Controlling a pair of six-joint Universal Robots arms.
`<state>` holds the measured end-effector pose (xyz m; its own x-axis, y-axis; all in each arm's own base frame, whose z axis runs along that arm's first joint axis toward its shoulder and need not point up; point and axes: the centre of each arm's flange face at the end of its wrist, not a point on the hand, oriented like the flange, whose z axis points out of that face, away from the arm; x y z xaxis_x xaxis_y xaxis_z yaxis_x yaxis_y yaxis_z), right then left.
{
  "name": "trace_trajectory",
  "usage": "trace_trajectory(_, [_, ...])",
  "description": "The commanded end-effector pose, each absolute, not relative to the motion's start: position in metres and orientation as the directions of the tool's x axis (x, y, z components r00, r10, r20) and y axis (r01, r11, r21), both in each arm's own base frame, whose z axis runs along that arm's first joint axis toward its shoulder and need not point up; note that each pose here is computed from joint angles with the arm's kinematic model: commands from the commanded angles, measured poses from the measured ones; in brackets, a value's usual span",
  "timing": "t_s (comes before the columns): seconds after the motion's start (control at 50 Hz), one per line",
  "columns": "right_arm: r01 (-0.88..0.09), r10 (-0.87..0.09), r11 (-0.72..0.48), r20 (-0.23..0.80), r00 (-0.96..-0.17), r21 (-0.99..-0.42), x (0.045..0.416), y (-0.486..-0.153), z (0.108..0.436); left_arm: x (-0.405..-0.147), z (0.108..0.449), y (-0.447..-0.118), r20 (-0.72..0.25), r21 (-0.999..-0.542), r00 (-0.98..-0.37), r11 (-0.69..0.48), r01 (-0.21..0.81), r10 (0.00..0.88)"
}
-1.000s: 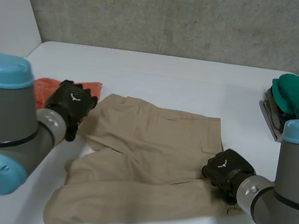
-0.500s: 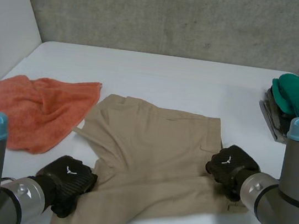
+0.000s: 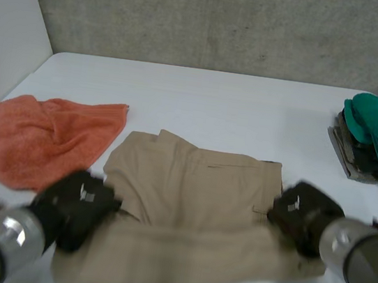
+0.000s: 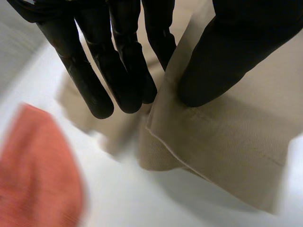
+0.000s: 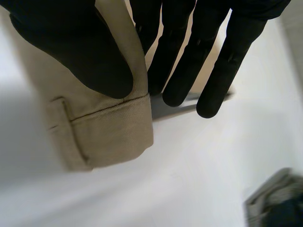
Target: Fold the laundry.
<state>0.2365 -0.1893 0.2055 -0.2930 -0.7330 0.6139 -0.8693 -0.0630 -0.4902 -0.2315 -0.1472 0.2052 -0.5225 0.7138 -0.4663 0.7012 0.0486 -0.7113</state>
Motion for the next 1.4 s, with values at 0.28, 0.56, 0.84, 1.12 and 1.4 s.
trace_trajectory(0.28, [-0.715, -0.373, -0.251, 0.747, -0.550, -0.652, 0.307, -0.343, 0.184, -0.307, 0.169, -0.329, -0.614, -0.786, -0.675, -0.234, 0.572, 0.410])
trace_trajectory(0.56, [-0.667, -0.280, -0.247, 0.711, -0.645, -0.703, 0.313, -0.382, 0.173, -0.338, 0.191, -0.340, -0.583, -0.811, -0.728, -0.300, 0.502, 0.360])
trace_trajectory(0.84, [-0.552, -0.540, 0.097, 0.422, -0.728, -0.828, 0.262, -0.281, 0.192, -0.298, 0.208, -0.255, -0.563, -0.824, -0.704, -0.233, 0.516, 0.433])
trace_trajectory(1.12, [-0.510, -0.585, 0.191, 0.320, -0.745, -0.839, 0.252, -0.278, 0.134, -0.274, 0.166, -0.268, -0.549, -0.815, -0.709, -0.096, 0.571, 0.442])
trace_trajectory(1.4, [-0.669, -0.365, 0.022, 0.617, -0.697, -0.743, 0.207, -0.294, 0.173, -0.264, 0.165, -0.284, -0.565, -0.814, -0.733, -0.111, 0.570, 0.380])
